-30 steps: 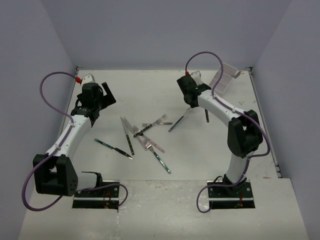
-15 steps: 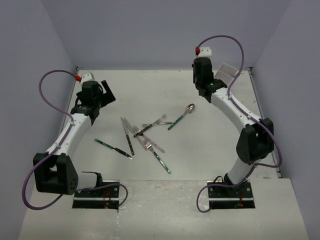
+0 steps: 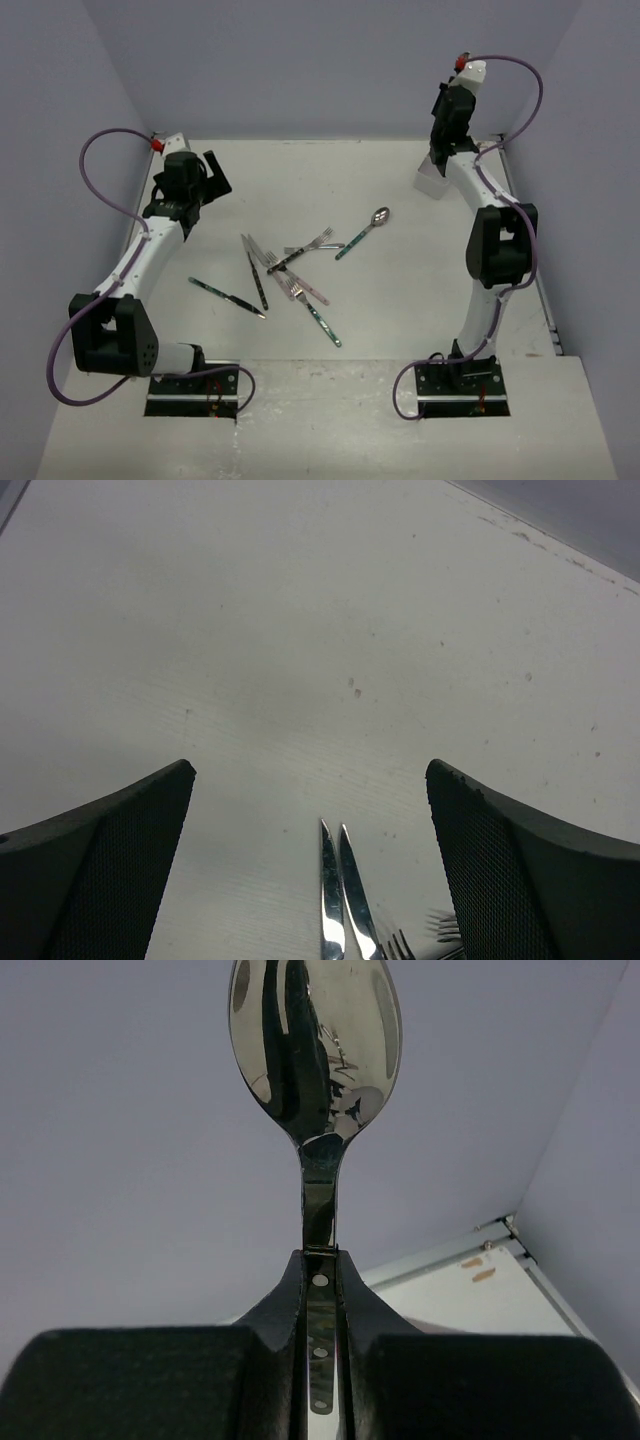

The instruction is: Sort the eating utensils into containers

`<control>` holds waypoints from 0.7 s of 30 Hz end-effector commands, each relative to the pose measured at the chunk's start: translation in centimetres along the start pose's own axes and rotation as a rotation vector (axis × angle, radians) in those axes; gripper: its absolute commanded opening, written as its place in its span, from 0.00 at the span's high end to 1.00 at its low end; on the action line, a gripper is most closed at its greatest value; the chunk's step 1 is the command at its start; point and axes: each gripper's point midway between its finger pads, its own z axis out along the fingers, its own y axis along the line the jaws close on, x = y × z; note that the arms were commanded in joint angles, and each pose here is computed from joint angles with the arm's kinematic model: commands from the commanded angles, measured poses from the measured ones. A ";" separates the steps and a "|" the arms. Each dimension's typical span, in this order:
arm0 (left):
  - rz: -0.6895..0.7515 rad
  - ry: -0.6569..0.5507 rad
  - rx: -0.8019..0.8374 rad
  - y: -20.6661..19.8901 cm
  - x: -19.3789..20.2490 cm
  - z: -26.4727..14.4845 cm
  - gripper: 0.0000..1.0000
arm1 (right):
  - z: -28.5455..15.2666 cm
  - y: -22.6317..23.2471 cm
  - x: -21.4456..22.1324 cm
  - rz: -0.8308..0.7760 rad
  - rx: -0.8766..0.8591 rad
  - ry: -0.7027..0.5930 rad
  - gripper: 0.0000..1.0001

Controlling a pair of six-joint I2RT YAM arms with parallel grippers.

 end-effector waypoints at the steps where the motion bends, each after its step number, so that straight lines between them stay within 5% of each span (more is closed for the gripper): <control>1: 0.009 -0.056 0.024 -1.0 -2.5 0.2 0.00 | 2.5 -0.6 -3.9 0.028 0.061 -0.157 0.98; 21: 0.028 -0.041 0.003 -0.9 -2.5 0.8 0.00 | 5.1 -5.8 2.4 0.053 0.142 -0.070 0.97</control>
